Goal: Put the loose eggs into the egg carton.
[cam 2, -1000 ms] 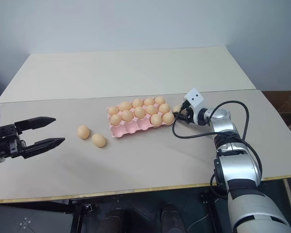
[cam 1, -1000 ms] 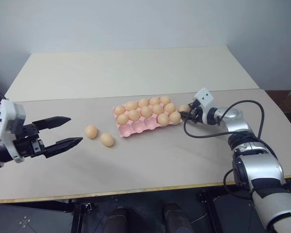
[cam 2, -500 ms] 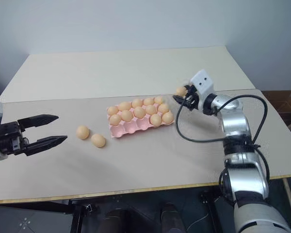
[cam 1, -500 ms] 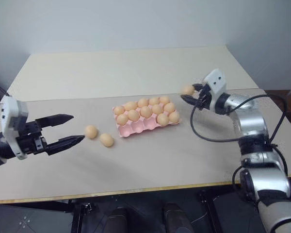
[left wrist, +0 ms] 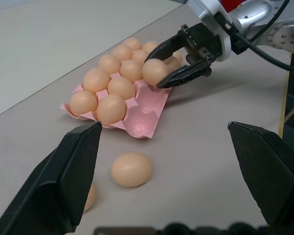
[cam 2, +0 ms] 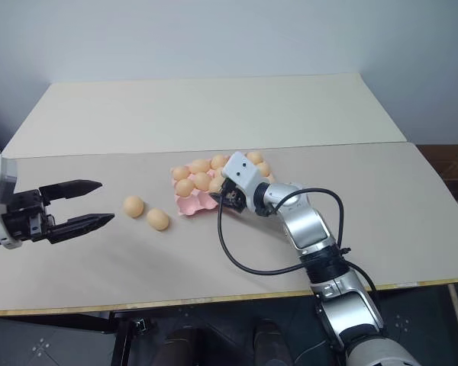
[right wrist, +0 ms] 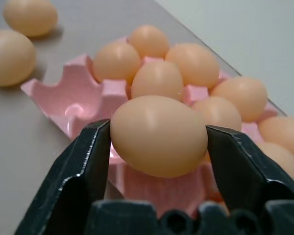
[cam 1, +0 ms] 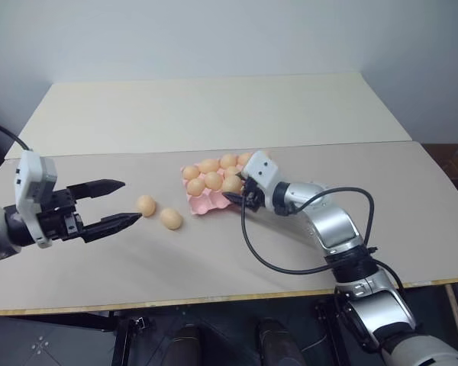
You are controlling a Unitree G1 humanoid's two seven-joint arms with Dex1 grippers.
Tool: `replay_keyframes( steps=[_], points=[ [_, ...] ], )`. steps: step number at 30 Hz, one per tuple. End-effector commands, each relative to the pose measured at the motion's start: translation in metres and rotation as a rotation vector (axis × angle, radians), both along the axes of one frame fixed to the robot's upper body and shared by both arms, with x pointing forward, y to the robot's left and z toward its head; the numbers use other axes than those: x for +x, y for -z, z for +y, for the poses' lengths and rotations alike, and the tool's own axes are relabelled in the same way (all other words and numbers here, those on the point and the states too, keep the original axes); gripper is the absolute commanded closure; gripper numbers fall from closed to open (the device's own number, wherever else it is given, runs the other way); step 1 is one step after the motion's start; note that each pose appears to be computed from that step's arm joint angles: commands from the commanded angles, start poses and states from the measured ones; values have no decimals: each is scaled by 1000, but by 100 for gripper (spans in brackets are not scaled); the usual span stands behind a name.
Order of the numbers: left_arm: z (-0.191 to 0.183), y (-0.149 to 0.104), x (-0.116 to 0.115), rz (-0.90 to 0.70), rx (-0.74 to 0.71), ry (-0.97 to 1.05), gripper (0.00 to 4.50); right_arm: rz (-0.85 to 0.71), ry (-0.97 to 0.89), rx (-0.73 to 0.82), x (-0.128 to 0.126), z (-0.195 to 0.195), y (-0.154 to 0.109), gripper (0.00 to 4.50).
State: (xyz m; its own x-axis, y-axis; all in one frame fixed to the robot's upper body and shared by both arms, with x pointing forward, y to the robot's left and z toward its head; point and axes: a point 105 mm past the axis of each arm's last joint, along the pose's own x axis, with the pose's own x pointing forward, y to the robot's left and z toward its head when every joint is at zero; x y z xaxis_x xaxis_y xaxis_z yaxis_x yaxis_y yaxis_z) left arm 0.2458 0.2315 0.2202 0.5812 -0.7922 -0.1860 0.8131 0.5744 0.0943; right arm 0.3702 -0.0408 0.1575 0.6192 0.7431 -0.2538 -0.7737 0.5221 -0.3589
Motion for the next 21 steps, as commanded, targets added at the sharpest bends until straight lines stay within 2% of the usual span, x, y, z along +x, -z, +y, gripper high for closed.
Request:
replay_keyframes(
  steps=[1,7,11,17,21],
  points=[
    [-1,-9,-4,-36,3,7,0,-63,-4,3,-3,-4,-20,4],
    [-1,-7,-3,-31,2,3,0,-138,-6,63,-14,-20,-57,4],
    [6,1,-1,-29,10,-14,0,-173,-46,91,-38,-63,-82,4],
    [20,7,2,-40,23,-34,0,-134,-84,31,-72,-126,-74,4],
    [26,22,-1,1,24,-72,0,-92,-53,-18,-83,-146,-61,4]
  ],
)
